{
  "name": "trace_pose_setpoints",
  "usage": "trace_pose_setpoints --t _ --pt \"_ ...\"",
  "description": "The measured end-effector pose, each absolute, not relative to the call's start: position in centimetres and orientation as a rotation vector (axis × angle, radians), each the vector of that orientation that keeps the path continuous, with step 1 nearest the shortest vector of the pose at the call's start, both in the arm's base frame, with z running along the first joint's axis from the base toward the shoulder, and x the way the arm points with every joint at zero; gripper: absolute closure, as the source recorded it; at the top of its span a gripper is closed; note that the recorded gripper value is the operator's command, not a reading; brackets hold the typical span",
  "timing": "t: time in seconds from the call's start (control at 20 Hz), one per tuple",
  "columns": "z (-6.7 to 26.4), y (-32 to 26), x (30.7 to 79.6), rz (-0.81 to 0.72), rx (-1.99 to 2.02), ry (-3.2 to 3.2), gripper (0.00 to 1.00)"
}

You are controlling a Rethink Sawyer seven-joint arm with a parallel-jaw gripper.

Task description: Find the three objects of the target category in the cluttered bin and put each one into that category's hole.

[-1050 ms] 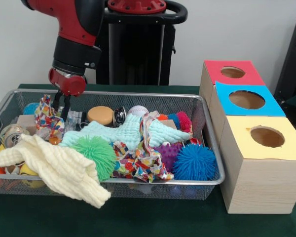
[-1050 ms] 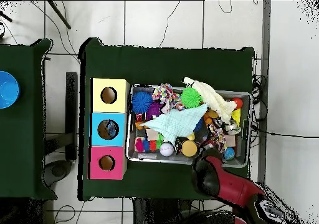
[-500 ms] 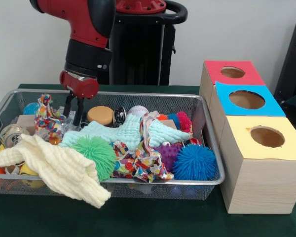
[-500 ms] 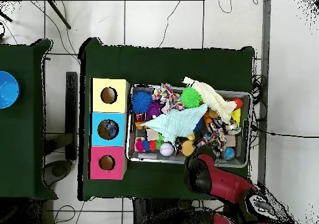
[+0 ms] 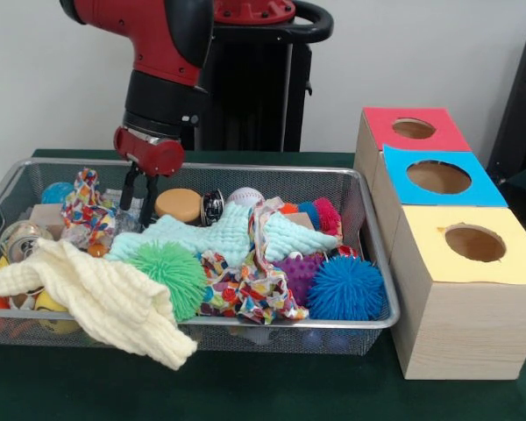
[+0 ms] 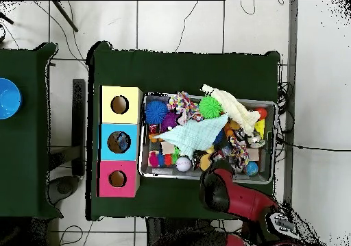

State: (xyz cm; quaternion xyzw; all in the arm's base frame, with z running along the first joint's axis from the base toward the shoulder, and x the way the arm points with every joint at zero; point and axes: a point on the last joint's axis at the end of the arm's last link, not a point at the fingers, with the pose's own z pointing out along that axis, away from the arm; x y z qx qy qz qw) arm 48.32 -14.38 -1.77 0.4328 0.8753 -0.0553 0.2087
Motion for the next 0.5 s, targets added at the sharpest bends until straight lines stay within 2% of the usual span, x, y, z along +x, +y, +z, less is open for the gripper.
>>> trace_pose_setpoints --t 0.5 --pt "-2.06 -15.15 48.17 -0.145 1.219 2.412 0.0"
